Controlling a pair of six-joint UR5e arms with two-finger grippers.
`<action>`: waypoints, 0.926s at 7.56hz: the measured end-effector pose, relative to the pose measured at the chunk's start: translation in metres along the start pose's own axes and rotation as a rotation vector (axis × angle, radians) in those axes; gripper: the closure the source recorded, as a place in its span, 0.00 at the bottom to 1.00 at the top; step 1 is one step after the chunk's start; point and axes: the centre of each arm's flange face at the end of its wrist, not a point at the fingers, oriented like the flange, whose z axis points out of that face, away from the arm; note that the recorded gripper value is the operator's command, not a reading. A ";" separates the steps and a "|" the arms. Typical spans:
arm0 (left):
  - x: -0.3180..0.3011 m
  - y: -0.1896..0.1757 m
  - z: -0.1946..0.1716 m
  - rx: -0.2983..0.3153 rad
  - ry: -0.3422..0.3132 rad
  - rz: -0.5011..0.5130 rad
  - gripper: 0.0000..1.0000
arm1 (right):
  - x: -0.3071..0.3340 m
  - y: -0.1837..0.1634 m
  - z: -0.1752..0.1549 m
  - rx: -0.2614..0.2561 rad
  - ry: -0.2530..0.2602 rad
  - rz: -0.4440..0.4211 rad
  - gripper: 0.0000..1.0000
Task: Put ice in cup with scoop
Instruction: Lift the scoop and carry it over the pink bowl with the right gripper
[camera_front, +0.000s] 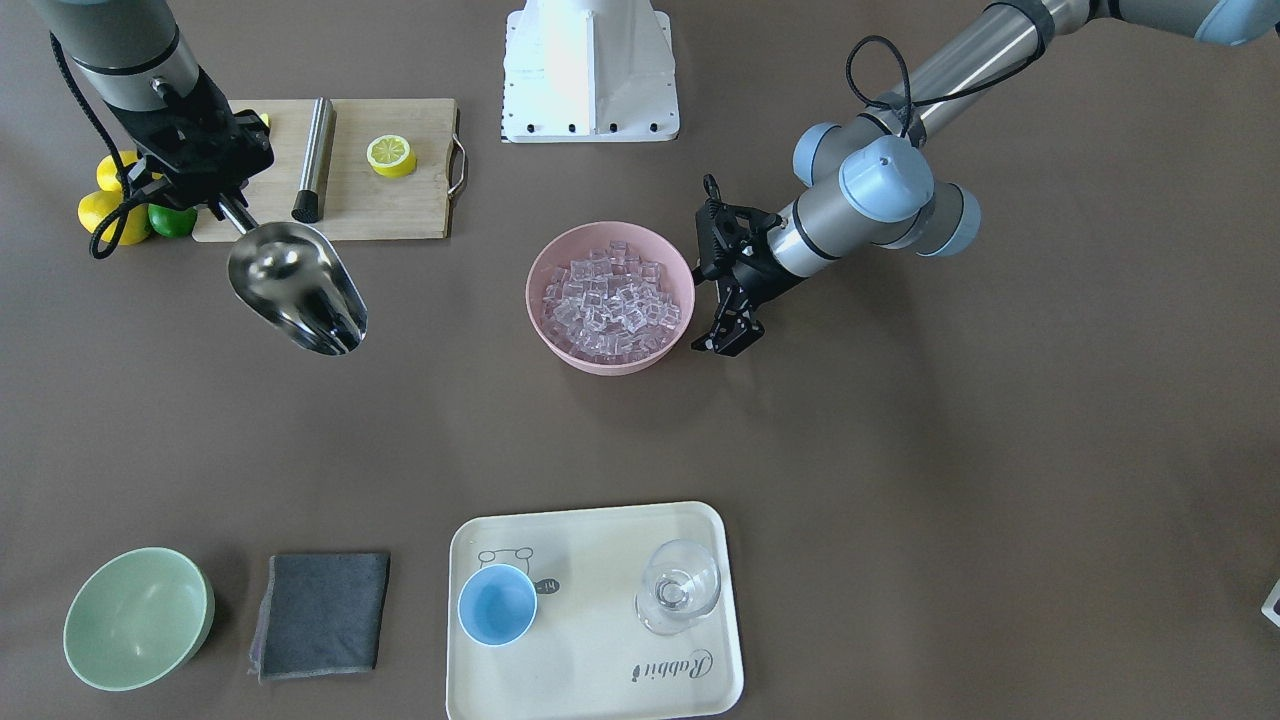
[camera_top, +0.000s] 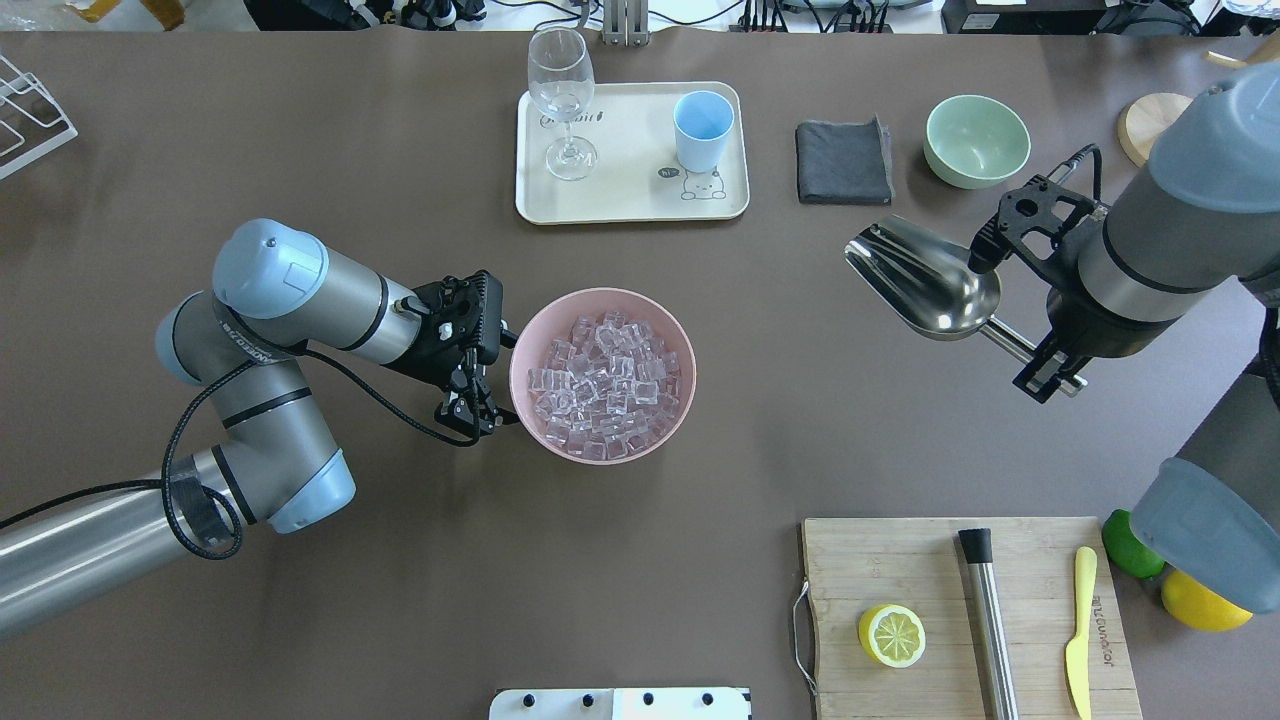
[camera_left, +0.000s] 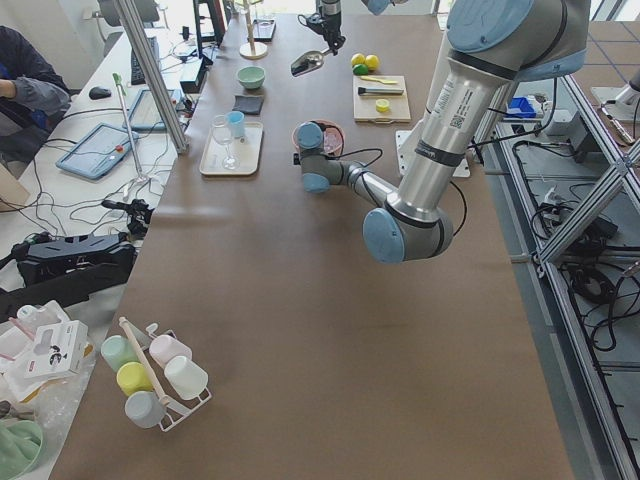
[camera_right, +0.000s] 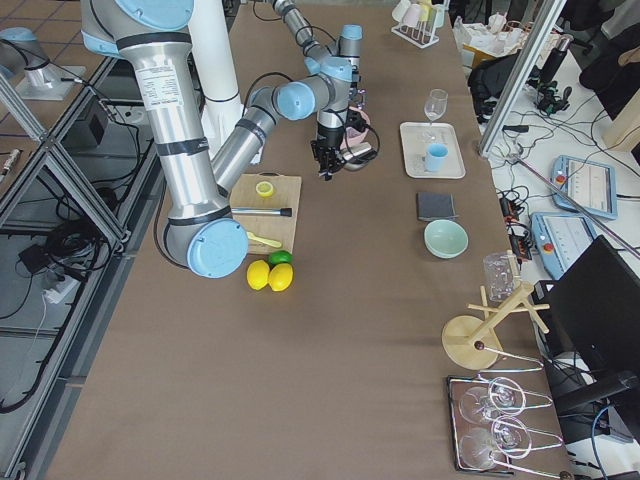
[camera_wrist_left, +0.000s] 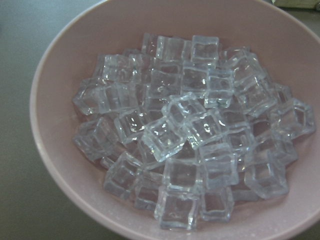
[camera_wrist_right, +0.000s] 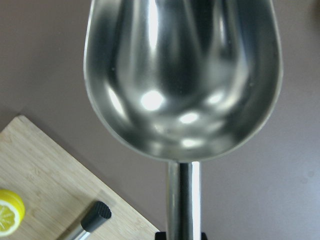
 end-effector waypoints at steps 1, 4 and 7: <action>0.002 -0.002 0.001 0.005 0.005 0.003 0.02 | -0.004 -0.002 -0.018 -0.045 0.058 -0.130 1.00; 0.006 -0.006 0.003 0.020 0.007 0.014 0.02 | -0.021 -0.027 -0.057 -0.159 0.153 -0.408 1.00; 0.007 -0.008 0.003 0.027 0.006 0.019 0.02 | -0.049 -0.106 -0.079 -0.337 0.166 -0.596 1.00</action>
